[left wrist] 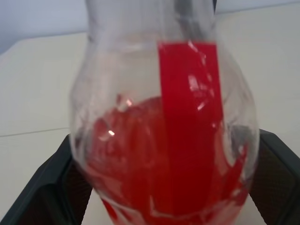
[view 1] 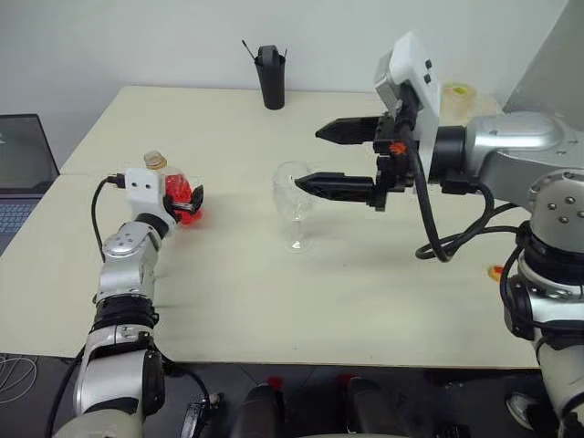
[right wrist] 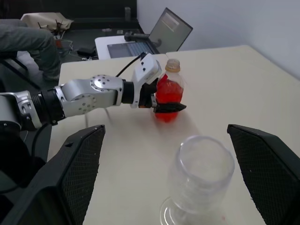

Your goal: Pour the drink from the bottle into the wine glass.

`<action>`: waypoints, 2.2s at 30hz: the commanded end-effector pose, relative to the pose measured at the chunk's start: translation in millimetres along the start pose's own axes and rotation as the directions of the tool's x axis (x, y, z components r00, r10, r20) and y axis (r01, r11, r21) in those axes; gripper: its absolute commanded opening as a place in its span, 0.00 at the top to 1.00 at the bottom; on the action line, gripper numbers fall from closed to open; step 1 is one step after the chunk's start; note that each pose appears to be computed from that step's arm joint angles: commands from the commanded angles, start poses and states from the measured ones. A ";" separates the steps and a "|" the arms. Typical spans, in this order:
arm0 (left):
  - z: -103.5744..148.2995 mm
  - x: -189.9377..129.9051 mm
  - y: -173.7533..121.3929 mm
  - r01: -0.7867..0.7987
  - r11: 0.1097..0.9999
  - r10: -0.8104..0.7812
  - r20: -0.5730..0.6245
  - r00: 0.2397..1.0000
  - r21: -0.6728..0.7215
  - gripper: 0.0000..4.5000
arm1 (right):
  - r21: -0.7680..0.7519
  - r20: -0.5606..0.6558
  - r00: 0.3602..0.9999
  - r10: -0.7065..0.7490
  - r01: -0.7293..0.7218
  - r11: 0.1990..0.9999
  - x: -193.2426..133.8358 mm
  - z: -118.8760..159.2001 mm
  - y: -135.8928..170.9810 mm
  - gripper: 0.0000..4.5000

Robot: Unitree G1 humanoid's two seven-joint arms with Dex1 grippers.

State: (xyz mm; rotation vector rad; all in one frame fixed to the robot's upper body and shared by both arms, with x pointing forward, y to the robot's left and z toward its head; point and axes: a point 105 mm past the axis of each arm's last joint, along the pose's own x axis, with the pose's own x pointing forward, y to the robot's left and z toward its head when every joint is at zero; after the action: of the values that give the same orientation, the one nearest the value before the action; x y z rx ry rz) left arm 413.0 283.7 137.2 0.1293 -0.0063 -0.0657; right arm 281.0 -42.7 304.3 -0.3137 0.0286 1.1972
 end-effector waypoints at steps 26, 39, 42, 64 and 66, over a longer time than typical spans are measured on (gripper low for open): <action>47.6 16.7 -29.5 0.186 0.982 -0.187 0.231 0.955 0.028 0.69 | -0.086 0.072 0.989 -0.128 0.135 0.987 -30.7 -16.5 4.3 0.00; 123.4 15.8 -81.0 0.365 0.858 -0.480 0.310 0.821 0.361 0.69 | -0.062 0.212 0.905 -0.370 0.390 0.919 -63.3 -72.1 12.9 0.00; 135.6 18.8 -86.2 0.344 0.831 -0.498 0.309 0.810 0.436 0.69 | -0.061 0.205 0.902 -0.379 0.399 0.915 -60.3 -83.8 24.5 0.00; 156.6 20.5 -104.8 0.132 0.607 -0.569 0.313 0.760 0.784 0.70 | -0.094 0.197 0.908 -0.371 0.394 0.914 -56.9 -84.8 32.1 0.00; 155.7 19.4 -107.2 0.124 0.589 -0.580 0.311 0.753 0.798 0.70 | -0.098 0.195 0.910 -0.366 0.389 0.916 -55.8 -84.4 31.3 0.00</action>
State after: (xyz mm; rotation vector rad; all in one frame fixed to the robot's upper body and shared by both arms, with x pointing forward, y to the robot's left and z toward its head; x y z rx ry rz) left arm 428.8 157.8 250.1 0.9198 -0.5053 -0.5734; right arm 247.9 -107.3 218.8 -0.2985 -0.2147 0.8224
